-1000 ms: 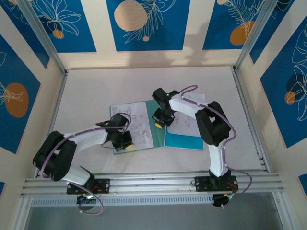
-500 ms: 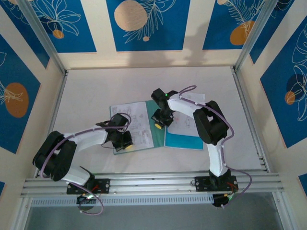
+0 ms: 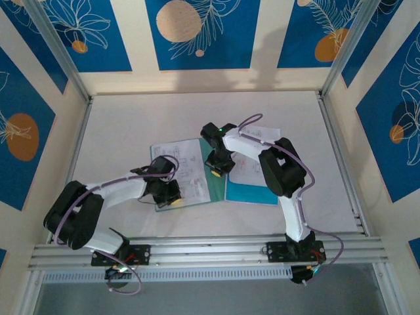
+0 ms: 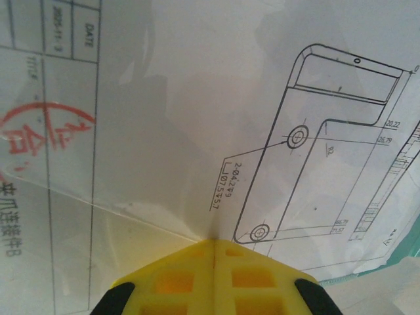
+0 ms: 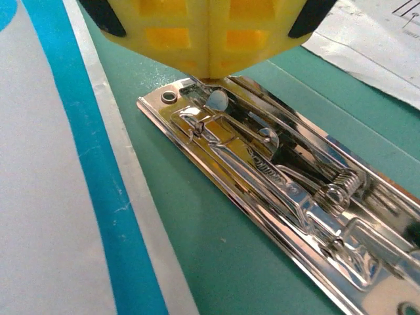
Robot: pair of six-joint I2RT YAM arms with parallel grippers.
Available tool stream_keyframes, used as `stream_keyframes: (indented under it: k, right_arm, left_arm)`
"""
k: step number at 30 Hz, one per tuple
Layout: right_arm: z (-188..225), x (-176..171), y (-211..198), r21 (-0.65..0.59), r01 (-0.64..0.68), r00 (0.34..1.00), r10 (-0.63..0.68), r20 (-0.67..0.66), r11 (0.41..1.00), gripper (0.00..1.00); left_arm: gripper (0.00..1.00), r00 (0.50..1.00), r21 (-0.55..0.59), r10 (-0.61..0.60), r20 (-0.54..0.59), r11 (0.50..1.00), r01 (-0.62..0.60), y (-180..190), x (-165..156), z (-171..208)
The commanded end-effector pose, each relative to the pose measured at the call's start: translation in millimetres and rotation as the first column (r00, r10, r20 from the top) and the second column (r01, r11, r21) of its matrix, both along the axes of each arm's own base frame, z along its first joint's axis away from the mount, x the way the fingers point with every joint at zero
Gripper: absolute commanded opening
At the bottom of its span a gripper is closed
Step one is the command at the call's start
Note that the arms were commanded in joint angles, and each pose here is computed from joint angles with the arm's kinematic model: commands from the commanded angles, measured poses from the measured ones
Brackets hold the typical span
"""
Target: Put the files into the folder
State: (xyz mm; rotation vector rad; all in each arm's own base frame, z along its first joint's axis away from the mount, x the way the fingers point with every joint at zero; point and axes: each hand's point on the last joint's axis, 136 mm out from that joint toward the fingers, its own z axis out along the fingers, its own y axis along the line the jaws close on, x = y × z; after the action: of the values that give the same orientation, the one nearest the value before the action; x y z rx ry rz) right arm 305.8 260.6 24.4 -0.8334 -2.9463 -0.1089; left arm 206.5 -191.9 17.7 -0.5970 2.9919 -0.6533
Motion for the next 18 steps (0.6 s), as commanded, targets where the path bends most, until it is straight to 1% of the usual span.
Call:
stream_keyframes:
  k: [1,11,18]
  right_arm:
    - [-31.0,-22.0,-39.9,-0.206,-0.041,0.995,0.020,-0.103,0.978,0.00]
    - [-41.6,-25.4,-52.8,-0.279,-0.104,0.987,0.064,-0.150,0.955,0.00]
    - [-49.7,-30.1,-58.1,-0.301,-0.126,0.980,0.072,-0.186,0.945,0.00]
  left_arm:
    - [0.00,0.999,0.061,0.005,-0.040,0.998,-0.002,13.8,-16.8,-7.0]
    - [0.00,0.995,0.125,0.042,-0.087,0.992,-0.031,29.1,-30.2,-16.3]
    - [0.00,0.994,0.134,0.058,-0.091,0.990,-0.046,31.8,-31.7,-17.2]
